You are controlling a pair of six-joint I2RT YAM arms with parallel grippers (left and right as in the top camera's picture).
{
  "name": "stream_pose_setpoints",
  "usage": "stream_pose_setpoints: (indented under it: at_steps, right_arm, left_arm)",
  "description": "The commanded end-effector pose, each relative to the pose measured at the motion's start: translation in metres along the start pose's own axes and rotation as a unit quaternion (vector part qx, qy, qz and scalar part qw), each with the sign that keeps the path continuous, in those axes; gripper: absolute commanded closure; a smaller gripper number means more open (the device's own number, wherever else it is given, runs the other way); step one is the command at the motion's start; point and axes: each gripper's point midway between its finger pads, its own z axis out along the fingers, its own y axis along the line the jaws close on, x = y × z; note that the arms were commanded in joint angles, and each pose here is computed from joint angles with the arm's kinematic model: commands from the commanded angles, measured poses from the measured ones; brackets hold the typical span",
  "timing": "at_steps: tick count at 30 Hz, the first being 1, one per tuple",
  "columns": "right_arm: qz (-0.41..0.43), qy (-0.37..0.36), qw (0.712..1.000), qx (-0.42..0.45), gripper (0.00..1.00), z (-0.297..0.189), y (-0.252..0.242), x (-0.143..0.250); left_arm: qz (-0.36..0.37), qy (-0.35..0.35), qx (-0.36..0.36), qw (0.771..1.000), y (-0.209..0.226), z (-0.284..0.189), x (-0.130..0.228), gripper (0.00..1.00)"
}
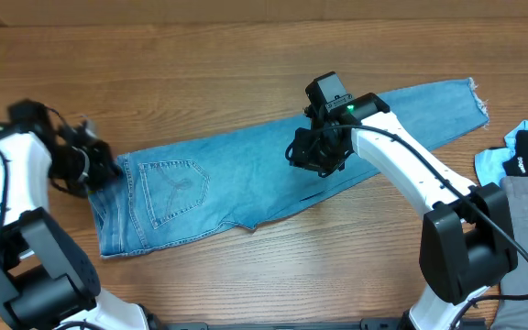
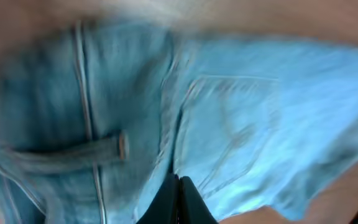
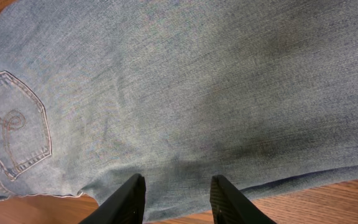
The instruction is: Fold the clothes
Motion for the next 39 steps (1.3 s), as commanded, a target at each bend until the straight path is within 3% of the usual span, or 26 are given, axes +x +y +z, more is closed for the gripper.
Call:
stream_pose_setpoints:
  at_steps: [1,4,8,17,23,26,34,36,39]
  right_arm:
    - [-0.004,-0.012,1.0,0.001,0.62,-0.005,0.001,-0.005]
    - [-0.005,-0.012,1.0,0.001,0.62,-0.005,0.001,-0.005]
    - [-0.004,-0.01,1.0,0.002,0.62,-0.005,0.0,-0.004]
    - [0.008,-0.013,1.0,0.006,0.62,-0.011,-0.016,-0.012]
    - [0.034,-0.022,0.999,0.01,0.62,-0.021,-0.043,-0.026]
    - [0.042,-0.029,0.999,-0.001,0.62,-0.03,-0.053,-0.034]
    - [0.039,-0.098,0.994,-0.034,0.58,-0.101,-0.051,-0.038]
    - [0.027,-0.131,0.99,-0.045,0.55,-0.129,-0.043,-0.033]
    - [0.011,-0.183,0.981,-0.065,0.48,-0.168,-0.03,-0.024]
  left_arm:
    - [-0.066,0.027,-0.098,0.993,0.046,0.028,0.03,0.96]
    - [-0.113,0.005,-0.148,0.983,0.077,0.038,0.033,0.94]
    - [-0.121,-0.029,-0.147,0.981,0.086,0.042,0.021,0.9]
    - [-0.094,-0.02,-0.082,0.992,0.038,-0.017,0.001,0.83]
    - [-0.037,-0.002,0.021,0.999,-0.015,-0.04,0.008,0.84]
    - [0.005,0.006,0.018,1.0,-0.024,-0.045,0.019,0.93]
    - [0.052,-0.076,-0.037,0.995,-0.034,-0.104,0.048,0.92]
    - [0.061,-0.114,-0.039,0.991,-0.041,-0.123,0.057,0.87]
    - [0.068,-0.162,-0.041,0.983,-0.048,-0.142,0.072,0.67]
